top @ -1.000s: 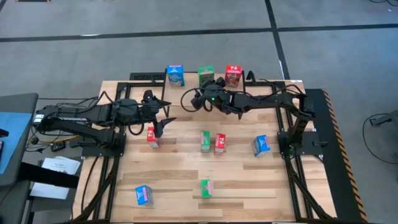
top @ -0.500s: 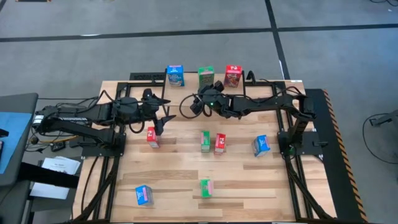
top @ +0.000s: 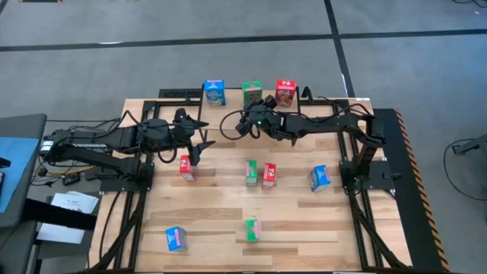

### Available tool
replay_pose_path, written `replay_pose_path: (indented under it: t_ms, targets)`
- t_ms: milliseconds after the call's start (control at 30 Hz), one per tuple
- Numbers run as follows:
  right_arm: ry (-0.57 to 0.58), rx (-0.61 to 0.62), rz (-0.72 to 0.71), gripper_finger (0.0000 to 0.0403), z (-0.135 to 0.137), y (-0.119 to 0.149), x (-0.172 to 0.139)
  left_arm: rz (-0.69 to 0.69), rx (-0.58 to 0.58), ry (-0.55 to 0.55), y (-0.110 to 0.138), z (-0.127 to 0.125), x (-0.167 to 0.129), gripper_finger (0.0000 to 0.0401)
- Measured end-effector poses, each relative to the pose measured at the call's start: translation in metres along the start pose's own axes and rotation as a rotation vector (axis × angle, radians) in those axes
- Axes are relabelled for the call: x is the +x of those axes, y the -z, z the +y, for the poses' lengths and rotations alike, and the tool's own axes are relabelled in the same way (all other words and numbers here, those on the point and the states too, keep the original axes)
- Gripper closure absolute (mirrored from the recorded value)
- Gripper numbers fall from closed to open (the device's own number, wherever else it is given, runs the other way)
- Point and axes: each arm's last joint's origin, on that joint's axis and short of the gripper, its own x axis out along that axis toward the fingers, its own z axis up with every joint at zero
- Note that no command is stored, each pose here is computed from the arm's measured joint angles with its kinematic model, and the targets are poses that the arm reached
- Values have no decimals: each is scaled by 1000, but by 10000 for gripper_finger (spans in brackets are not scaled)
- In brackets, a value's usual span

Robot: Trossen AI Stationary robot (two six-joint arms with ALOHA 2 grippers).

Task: Stack cereal on shelf
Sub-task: Put the bottom right green cereal box on the shelf

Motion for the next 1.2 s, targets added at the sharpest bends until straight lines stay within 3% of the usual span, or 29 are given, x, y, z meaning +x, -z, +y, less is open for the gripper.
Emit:
replay_pose_path:
  t_ms: [933,1200]
  targets:
    - [15,73,-62,127,-8,-8,6,0,0,0,0,0,0,90]
    - [-16,60,-67,127,2,-8,-1,0,0,0,0,0,0,90]
